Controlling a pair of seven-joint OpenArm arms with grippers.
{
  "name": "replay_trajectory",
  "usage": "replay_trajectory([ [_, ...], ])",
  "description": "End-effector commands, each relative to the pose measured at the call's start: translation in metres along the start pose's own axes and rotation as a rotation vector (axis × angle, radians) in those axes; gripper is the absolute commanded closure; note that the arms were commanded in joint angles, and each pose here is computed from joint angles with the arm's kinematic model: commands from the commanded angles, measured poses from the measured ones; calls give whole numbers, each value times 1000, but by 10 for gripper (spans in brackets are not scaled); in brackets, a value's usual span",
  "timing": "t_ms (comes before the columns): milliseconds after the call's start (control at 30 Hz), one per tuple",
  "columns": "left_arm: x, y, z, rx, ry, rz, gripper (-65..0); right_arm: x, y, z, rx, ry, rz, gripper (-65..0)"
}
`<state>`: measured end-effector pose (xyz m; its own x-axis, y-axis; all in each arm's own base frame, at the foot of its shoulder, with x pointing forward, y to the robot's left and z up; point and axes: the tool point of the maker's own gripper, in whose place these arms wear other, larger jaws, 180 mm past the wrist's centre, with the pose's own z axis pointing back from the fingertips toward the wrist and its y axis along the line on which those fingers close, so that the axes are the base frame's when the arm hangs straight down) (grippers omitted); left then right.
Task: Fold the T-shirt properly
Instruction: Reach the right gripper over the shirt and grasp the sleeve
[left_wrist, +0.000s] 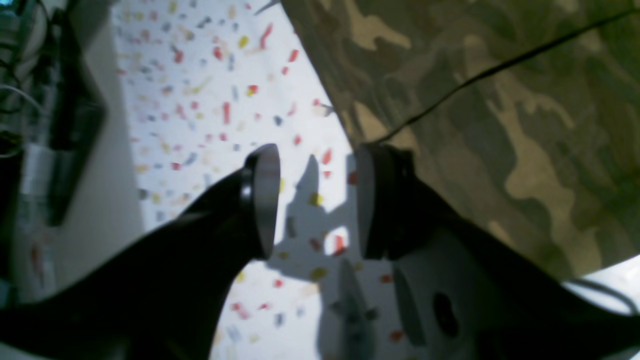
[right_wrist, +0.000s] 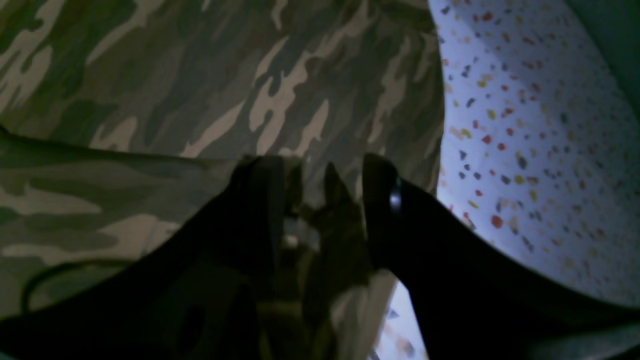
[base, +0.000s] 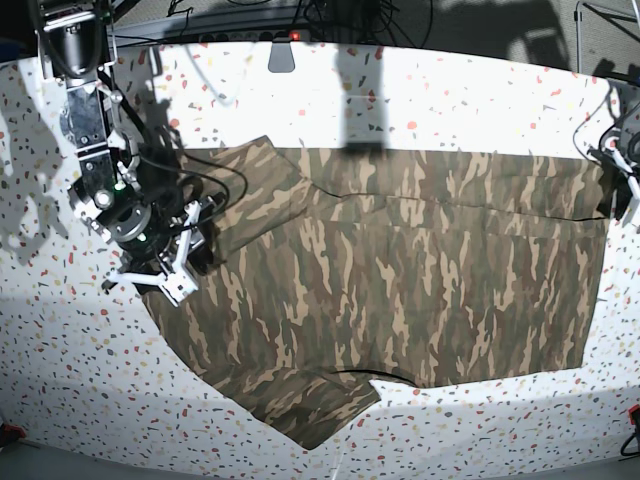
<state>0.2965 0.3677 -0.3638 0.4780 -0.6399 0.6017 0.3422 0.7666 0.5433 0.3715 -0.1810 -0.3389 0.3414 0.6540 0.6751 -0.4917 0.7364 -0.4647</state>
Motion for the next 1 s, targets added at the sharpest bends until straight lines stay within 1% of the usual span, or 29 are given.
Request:
replay_trajectory([
  [0,9,14,5,30,-12,-45,-247,14,-14,6,-31,-21,28,-259],
  [67,2,9,9,21,19,-97,-247,11,-12,11,-14,38,87,-259],
  [133,-7,3,14,9,53,-152,-247,9,-8,16,12,79,125,-259],
  [167,-11,-1,17,2,70,-182,-247,8,-6,18,20,94,134,-259],
  [267,-23,-17,27,-48,101,-262,-247,8,1,22,45,92,122,-259],
  [333,-25,-32,35,-91,90,-295,-247,3,7,24,54,101,127,-259],
  [467,-20,-54,47,-152,18,-356,-247,-9,18,27,78,123,124,-259],
  [500,-21,-58,48,-163,19,-375,-247,-12,20,28,81,131,125,-259],
  [633,-23,-70,46,-196,24,-404,-245,-25,23,31,89,181,131,-259],
  [767,-15,-79,35,-199,2,-411,-245,-29,27,32,98,189,129,-259],
  [867,-20,-84,24,-219,18,-397,-245,-38,31,35,108,216,131,-258],
  [967,-30,-81,16,-219,51,-393,-245,-49,34,40,125,241,151,-258],
])
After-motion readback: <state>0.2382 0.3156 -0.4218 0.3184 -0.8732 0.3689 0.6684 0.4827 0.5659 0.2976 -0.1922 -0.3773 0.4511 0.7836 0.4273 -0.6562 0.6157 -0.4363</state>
